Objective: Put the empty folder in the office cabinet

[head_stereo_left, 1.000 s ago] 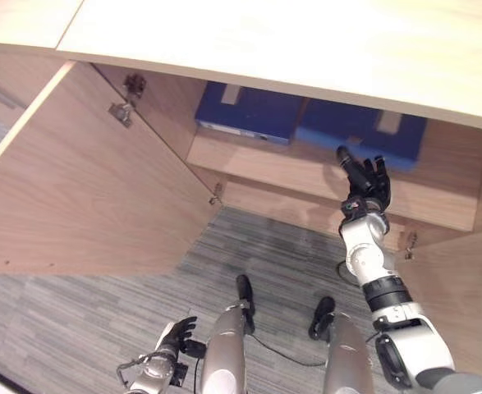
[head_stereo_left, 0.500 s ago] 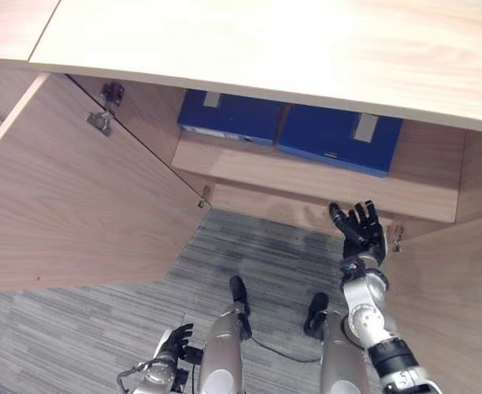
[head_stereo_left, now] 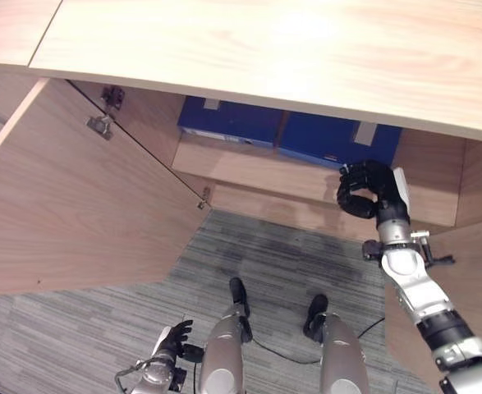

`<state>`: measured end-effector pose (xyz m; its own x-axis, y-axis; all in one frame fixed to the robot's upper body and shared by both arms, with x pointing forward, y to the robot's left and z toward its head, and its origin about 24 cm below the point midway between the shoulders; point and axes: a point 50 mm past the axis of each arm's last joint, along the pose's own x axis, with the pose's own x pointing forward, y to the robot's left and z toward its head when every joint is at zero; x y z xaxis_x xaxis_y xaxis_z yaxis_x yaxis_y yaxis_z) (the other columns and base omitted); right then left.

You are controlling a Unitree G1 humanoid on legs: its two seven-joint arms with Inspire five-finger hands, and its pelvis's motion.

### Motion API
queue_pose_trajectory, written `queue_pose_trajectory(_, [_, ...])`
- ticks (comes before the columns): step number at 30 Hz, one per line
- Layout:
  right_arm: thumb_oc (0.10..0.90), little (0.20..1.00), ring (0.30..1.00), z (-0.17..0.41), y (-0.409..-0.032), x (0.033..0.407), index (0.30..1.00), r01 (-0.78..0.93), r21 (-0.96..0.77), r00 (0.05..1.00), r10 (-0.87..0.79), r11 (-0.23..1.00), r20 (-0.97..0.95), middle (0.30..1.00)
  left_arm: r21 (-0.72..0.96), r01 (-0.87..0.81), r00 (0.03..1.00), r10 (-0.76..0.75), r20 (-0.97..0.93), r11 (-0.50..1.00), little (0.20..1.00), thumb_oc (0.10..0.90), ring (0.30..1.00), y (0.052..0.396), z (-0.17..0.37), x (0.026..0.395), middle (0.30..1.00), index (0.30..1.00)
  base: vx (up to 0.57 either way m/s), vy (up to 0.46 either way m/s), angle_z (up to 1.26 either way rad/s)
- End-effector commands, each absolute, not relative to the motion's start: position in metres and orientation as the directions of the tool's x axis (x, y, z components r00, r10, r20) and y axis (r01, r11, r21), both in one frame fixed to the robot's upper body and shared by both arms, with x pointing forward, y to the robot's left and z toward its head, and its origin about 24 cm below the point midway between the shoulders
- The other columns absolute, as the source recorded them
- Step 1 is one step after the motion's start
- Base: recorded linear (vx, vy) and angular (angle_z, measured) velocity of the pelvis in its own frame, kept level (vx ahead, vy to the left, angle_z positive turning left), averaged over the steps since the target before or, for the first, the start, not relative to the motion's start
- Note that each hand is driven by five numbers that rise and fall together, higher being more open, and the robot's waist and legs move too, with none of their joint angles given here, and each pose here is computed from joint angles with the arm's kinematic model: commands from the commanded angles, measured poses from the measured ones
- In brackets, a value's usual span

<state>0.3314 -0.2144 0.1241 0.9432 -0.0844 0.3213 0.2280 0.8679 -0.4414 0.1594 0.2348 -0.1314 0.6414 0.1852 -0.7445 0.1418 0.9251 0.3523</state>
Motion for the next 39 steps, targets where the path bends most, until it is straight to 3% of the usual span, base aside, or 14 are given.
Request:
queue_pose_trajectory(1, [0.4,0.3,0.3,0.17,-0.213,0.338,0.3,0.335,-0.494,0.861,-0.047,0.802,0.506,0.3,0.397,0.175,0.663,0.19,-0.724,0.901,0.9,0.8,0.9,0.251,-0.125,0.16,0.9,0.9,0.0,-0.01,0.05])
queue_pose_trajectory(3, [0.4,0.3,0.3,0.184,-0.235,0.348,0.3,0.421,-0.524,0.847,-0.116,0.74,0.518,0.3,0.39,0.18,0.711,0.154,-0.686,0.903,0.9,0.8,0.9,0.249,-0.117,0.165,0.9,0.9,0.0,-0.008,0.11])
queue_pose_trajectory(11, [0.4,0.3,0.3,0.211,-0.269,0.367,0.3,0.506,-0.594,0.841,-0.204,0.625,0.502,0.3,0.385,0.191,0.728,0.132,-0.673,0.903,0.9,0.8,0.9,0.255,-0.112,0.166,0.9,0.9,0.0,-0.009,0.06])
queue_pose_trajectory(27, [0.4,0.3,0.3,0.195,-0.306,0.38,0.3,0.504,-0.636,0.861,-0.396,0.584,0.318,0.3,0.349,0.202,0.749,0.085,-0.657,0.915,0.9,0.8,0.9,0.246,-0.109,0.172,0.9,0.9,-0.01,-0.005,0.04])
queue_pose_trajectory(39, [0.4,0.3,0.3,0.184,-0.309,0.381,0.3,0.504,-0.618,0.856,-0.445,0.603,0.263,0.3,0.347,0.189,0.763,0.084,-0.641,0.919,0.9,0.8,0.9,0.245,-0.106,0.176,0.9,0.9,0.0,0.003,0.04])
